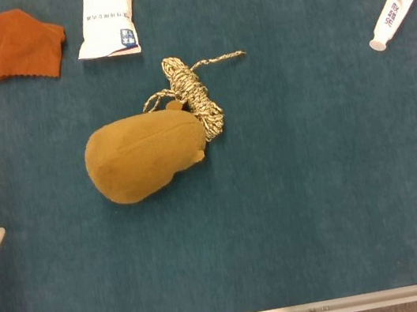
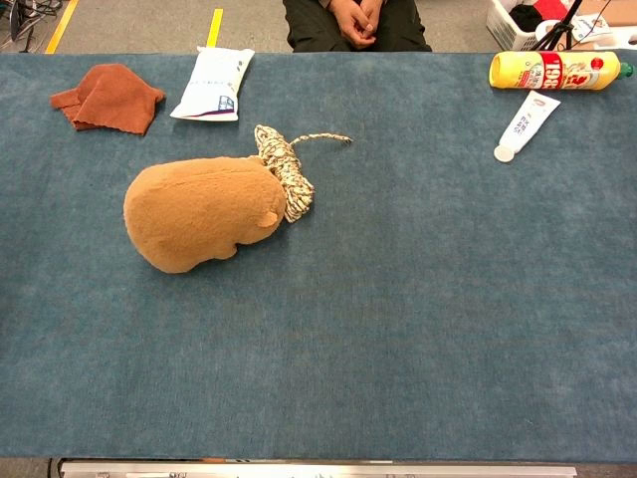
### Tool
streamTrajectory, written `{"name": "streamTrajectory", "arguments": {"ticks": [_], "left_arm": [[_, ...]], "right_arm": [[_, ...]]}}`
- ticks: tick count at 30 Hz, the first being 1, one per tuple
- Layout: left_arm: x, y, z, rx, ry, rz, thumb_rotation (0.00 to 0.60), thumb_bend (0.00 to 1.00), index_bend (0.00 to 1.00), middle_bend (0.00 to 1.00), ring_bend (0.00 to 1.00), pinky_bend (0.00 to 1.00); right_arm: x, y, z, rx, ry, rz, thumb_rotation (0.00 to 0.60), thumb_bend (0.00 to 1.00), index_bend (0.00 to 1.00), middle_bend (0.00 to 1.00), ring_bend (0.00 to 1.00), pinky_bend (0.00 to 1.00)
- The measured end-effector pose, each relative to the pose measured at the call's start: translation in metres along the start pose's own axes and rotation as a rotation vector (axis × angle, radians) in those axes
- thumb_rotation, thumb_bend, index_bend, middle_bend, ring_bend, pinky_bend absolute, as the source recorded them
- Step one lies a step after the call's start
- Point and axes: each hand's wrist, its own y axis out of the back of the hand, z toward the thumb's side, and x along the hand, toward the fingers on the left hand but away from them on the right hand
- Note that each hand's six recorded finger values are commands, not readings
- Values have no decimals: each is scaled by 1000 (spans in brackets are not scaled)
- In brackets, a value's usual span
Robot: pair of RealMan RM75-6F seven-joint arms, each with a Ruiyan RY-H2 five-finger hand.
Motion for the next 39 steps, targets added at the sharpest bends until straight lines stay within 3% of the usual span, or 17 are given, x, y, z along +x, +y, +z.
{"name": "streamTrajectory", "arguments": {"ticks": [17, 28, 35, 39], "left_arm": [[3, -4, 5, -96, -10, -83, 600, 44, 102, 51, 0, 15], [17, -24, 24, -265, -60, -265, 600, 45, 100, 52, 0, 15], [28, -45, 35, -292, -96, -356, 600, 44, 54, 18, 0, 15], [30, -61, 42, -322, -104, -438, 544, 44, 8, 0, 0, 15]], "right_arm": [[-10, 10, 4, -4, 17, -40, 600, 294, 159, 236, 69, 144], [-13, 10, 1, -8, 4, -23, 600, 295, 159, 240, 70, 144], [-9, 7, -7, -2, -23, 7, 600, 294, 159, 240, 69, 143], [-8, 7, -11, -1, -36, 17, 600, 295, 159, 240, 70, 143]]}}
